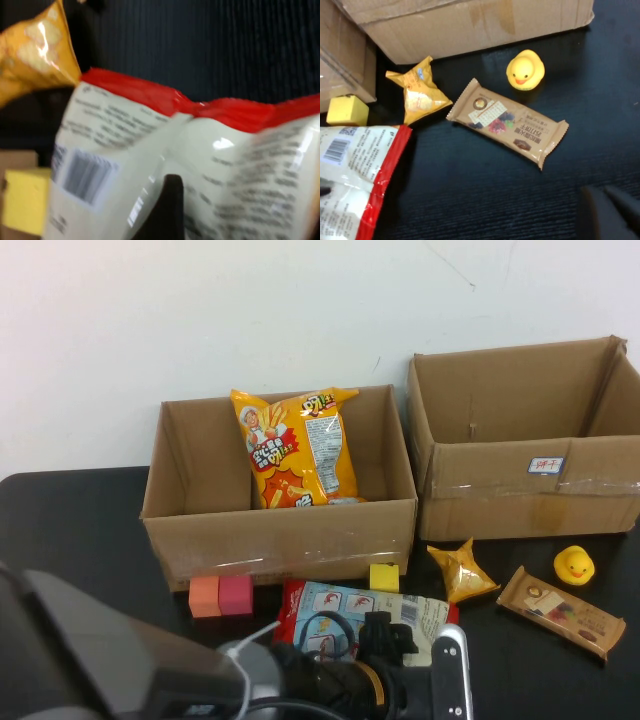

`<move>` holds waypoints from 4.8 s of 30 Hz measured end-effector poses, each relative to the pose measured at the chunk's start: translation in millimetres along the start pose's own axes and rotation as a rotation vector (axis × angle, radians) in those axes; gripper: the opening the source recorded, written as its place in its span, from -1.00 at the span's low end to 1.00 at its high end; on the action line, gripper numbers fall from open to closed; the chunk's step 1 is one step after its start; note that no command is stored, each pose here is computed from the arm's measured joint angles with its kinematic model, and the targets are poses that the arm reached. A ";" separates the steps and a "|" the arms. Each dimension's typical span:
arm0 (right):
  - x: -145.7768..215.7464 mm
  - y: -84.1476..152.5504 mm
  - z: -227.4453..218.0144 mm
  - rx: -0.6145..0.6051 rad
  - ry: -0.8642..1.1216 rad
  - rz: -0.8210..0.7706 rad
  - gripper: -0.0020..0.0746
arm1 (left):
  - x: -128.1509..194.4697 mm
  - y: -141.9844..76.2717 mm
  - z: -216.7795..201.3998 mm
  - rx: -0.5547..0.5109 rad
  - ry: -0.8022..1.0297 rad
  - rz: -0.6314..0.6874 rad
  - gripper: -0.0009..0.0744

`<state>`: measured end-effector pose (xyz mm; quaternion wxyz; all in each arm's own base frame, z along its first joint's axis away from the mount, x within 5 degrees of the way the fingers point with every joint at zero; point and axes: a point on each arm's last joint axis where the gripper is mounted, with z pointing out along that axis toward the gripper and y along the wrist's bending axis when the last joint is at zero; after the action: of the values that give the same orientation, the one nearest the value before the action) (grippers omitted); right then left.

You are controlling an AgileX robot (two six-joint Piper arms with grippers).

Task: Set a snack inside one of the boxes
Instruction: Pick up the potato chip, then place the potato chip in the potato chip box, then pick up the biscuit

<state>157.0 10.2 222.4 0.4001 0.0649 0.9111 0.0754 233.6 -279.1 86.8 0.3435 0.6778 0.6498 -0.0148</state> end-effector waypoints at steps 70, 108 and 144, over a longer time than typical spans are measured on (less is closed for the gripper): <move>6.7 3.6 -0.5 -0.037 0.078 0.042 -0.95 | 56.1 194.4 -78.5 -0.989 -0.123 -0.384 0.55; 18.4 25.4 13.2 -0.162 0.166 -0.545 -0.94 | 7.1 126.9 -267.5 -0.092 0.298 -0.938 -0.98; -3.8 28.1 235.7 -0.079 0.455 -0.664 0.70 | 112.0 -44.9 -316.6 -0.372 0.030 -0.964 -0.98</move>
<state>335.3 57.2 72.8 0.1928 -0.2669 0.9442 -0.0105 75.9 -31.7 256.2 0.4030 0.2291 0.8848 -0.0461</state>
